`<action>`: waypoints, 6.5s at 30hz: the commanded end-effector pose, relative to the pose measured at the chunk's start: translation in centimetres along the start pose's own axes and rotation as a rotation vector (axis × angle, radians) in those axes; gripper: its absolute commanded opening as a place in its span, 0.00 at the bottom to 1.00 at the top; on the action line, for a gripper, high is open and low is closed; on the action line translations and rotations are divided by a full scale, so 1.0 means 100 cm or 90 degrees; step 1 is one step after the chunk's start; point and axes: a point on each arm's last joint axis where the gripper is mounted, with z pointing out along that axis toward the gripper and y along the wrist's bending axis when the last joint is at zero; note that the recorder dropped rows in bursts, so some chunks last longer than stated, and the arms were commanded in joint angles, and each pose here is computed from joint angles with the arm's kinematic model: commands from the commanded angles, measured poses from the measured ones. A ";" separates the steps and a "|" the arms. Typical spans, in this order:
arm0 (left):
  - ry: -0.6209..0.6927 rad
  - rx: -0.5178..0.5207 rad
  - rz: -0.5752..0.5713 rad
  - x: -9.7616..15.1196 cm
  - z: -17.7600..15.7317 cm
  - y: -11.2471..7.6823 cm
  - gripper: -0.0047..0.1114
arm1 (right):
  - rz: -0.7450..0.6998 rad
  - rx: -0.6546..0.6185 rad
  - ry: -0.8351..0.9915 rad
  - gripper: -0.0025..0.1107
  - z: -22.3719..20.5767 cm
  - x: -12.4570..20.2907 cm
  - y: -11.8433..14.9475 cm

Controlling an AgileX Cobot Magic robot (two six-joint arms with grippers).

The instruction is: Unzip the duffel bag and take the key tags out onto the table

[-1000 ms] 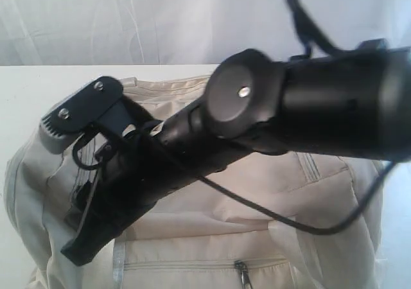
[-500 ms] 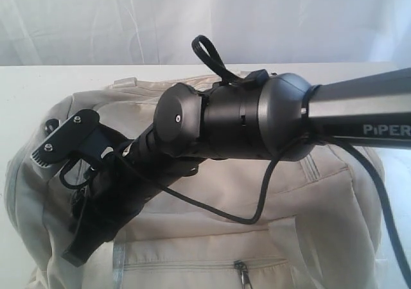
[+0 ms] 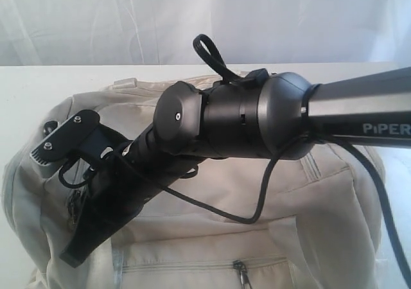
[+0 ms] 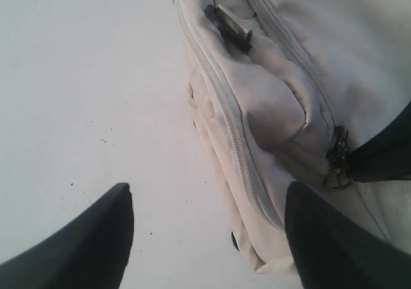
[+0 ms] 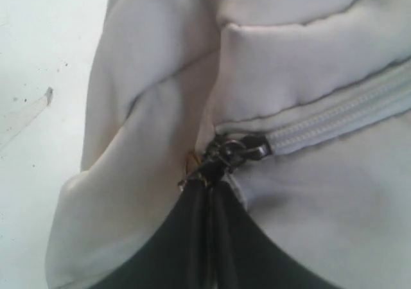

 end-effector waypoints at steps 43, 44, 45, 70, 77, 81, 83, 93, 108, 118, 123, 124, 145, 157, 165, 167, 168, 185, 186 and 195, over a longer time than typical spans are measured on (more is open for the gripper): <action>-0.002 0.008 -0.011 0.002 -0.001 -0.001 0.64 | 0.115 -0.048 0.005 0.41 -0.007 -0.016 0.007; -0.002 0.009 -0.012 0.002 -0.001 -0.001 0.64 | 0.120 -0.050 0.007 0.41 -0.005 -0.015 0.007; -0.002 0.009 -0.012 0.002 -0.001 -0.001 0.64 | 0.123 -0.047 0.003 0.41 -0.004 -0.015 0.006; -0.002 0.009 -0.012 0.002 -0.001 -0.001 0.64 | 0.139 -0.062 -0.027 0.41 0.001 -0.033 0.003; -0.002 0.009 -0.012 0.002 -0.001 -0.001 0.64 | 0.151 -0.070 -0.006 0.41 0.003 -0.030 0.004; -0.002 0.009 -0.012 0.002 -0.001 -0.001 0.64 | 0.155 -0.063 -0.004 0.36 0.004 -0.029 0.002; -0.002 0.009 -0.012 0.002 -0.001 -0.001 0.64 | 0.168 -0.062 -0.001 0.32 0.006 -0.029 0.002; -0.002 0.009 -0.012 0.002 -0.001 -0.001 0.64 | 0.189 -0.049 -0.002 0.20 0.016 -0.025 -0.003; -0.002 0.009 -0.012 0.002 -0.001 -0.001 0.64 | 0.146 -0.014 -0.072 0.02 -0.037 -0.049 0.006; -0.002 0.010 -0.013 0.002 -0.001 -0.001 0.64 | 0.162 0.043 -0.127 0.02 -0.049 -0.054 -0.011; -0.001 0.011 -0.014 0.002 -0.001 -0.001 0.64 | 0.198 0.074 -0.135 0.02 -0.045 -0.049 -0.033; -0.001 0.011 -0.014 0.002 -0.001 -0.001 0.64 | 0.202 0.076 -0.132 0.02 -0.044 -0.047 -0.035; -0.001 0.016 -0.018 0.002 -0.001 -0.002 0.64 | 0.236 0.174 -0.204 0.02 -0.038 -0.043 -0.076; 0.025 0.092 0.008 -0.002 0.011 -0.014 0.64 | 0.210 0.150 -0.202 0.02 -0.035 -0.064 -0.084; 0.076 0.124 0.001 -0.016 0.059 -0.023 0.70 | 0.216 0.123 -0.161 0.02 -0.046 -0.061 -0.093; 0.084 0.126 -0.011 -0.018 0.067 -0.024 0.71 | 0.223 0.118 -0.147 0.02 -0.048 -0.057 -0.097; 0.086 0.128 -0.019 -0.019 0.071 -0.025 0.71 | 0.225 0.116 -0.142 0.02 -0.048 -0.056 -0.099; 0.167 0.148 -0.032 -0.010 0.078 -0.029 0.04 | 0.217 0.121 -0.147 0.02 -0.051 -0.057 -0.102; 0.171 0.150 -0.031 -0.009 0.076 -0.029 0.04 | 0.212 0.122 -0.149 0.02 -0.051 -0.057 -0.102; 0.185 0.143 0.002 -0.003 0.062 -0.026 0.04 | 0.209 0.141 -0.181 0.02 -0.049 -0.069 -0.116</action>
